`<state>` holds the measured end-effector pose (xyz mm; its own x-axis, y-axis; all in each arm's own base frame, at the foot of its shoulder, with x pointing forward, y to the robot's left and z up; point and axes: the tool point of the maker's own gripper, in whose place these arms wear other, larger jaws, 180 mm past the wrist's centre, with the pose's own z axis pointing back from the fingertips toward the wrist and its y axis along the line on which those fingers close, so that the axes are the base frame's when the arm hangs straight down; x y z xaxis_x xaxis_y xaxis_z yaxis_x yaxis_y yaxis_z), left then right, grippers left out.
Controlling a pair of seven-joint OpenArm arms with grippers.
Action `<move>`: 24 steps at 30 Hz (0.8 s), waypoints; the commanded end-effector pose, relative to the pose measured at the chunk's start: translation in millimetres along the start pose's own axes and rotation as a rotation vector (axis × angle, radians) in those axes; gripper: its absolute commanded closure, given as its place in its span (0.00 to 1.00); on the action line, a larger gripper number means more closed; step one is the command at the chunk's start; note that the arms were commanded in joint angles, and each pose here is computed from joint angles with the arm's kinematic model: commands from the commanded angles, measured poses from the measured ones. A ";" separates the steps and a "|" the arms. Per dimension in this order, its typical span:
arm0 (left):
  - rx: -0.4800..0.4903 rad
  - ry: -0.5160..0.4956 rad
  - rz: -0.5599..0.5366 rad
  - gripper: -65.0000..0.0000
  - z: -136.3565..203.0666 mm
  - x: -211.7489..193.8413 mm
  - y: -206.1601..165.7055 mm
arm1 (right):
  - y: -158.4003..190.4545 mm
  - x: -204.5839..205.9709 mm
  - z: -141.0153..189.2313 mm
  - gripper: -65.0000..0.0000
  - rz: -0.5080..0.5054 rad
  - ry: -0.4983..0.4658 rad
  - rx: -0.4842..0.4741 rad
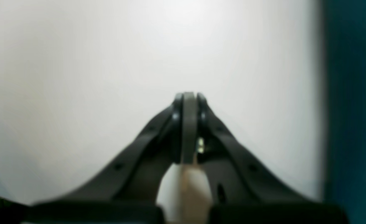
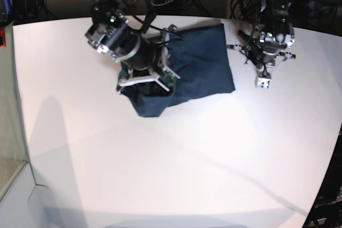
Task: Layout the t-shirt on the table in an organized manner, then fold the t-shirt properly
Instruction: 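Lift the strip end with the right gripper and fold it toward the left gripper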
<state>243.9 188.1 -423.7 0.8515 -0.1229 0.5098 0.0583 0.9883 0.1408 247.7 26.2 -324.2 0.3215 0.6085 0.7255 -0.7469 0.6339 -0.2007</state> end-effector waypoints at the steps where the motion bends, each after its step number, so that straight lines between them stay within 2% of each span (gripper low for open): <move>1: 0.011 -0.051 0.002 1.00 3.2 17.5 3.6 | 7.2 21.4 2.2 1.00 0.012 -0.072 0.018; 9: 0.000 -0.048 0.019 1.00 0.9 17.8 -1.9 | 43.1 37.9 -0.4 1.00 0.069 -0.106 0.110; 16: 0.010 -0.043 0.008 1.00 19.8 19.1 -0.1 | 38.9 38.0 -1.1 1.00 0.073 -0.108 0.101; 19: 0.017 -0.014 0.004 1.00 33.3 20.3 1.2 | 35.0 39.9 -1.5 1.00 0.079 -0.108 0.092; 24: 0.028 0.085 -0.026 1.00 47.2 -13.8 4.9 | 34.9 38.9 -1.8 1.00 0.080 -0.105 0.092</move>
<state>204.6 188.5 -395.2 0.8985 -0.1396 0.4163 0.0736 0.9826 0.1705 231.8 66.4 -316.3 0.2252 0.6337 0.7401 -0.8229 0.5304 -0.2037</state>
